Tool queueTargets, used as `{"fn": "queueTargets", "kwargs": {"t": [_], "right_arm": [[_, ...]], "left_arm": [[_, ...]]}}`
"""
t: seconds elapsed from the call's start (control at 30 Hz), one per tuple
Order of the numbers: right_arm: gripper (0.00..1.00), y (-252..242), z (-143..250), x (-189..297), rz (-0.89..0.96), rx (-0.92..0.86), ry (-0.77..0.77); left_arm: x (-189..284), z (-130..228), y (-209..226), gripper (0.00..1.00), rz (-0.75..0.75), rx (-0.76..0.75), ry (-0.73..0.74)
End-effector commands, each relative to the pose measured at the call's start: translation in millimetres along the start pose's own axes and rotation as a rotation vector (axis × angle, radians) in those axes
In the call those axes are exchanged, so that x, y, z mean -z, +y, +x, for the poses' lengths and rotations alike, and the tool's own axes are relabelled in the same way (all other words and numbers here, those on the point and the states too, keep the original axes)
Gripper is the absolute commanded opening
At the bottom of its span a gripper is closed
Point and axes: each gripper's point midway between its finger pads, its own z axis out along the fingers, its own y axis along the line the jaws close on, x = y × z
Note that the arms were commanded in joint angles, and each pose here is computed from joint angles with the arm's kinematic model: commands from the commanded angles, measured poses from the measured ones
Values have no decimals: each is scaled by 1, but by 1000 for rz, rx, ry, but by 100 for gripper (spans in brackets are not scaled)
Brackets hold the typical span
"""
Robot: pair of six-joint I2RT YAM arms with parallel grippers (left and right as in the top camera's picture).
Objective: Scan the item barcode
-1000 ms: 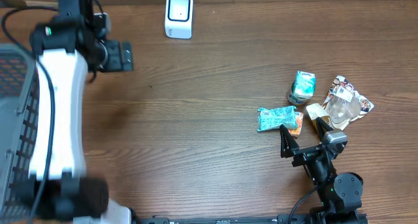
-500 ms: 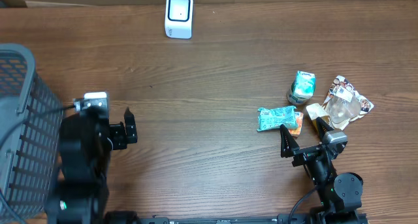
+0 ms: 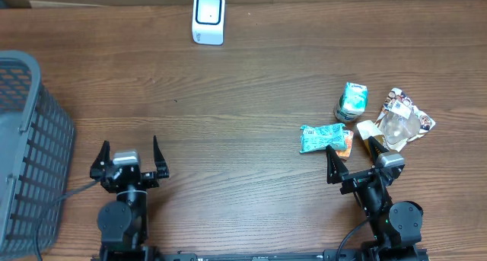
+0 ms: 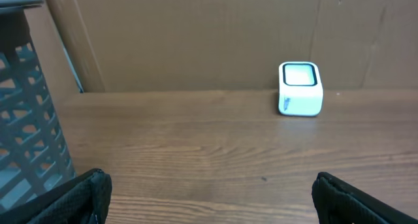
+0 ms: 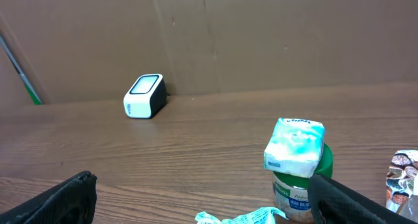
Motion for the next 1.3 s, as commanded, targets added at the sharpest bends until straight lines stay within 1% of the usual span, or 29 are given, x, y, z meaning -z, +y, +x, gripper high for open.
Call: {"fn": "queueTargets", "kwargs": {"t": [0.0, 0.1, 0.17, 1.27], "right_arm": [[100, 0, -1, 0, 1, 2, -7], [100, 0, -1, 0, 1, 2, -7], [100, 0, -1, 0, 1, 2, -7], [100, 0, -1, 0, 1, 2, -7]], "left_arm": [[2, 15, 2, 100, -13, -118, -25], [6, 26, 1, 100, -5, -172, 5], [7, 25, 1, 100, -6, -175, 0], [6, 25, 1, 100, -5, -176, 2]]}}
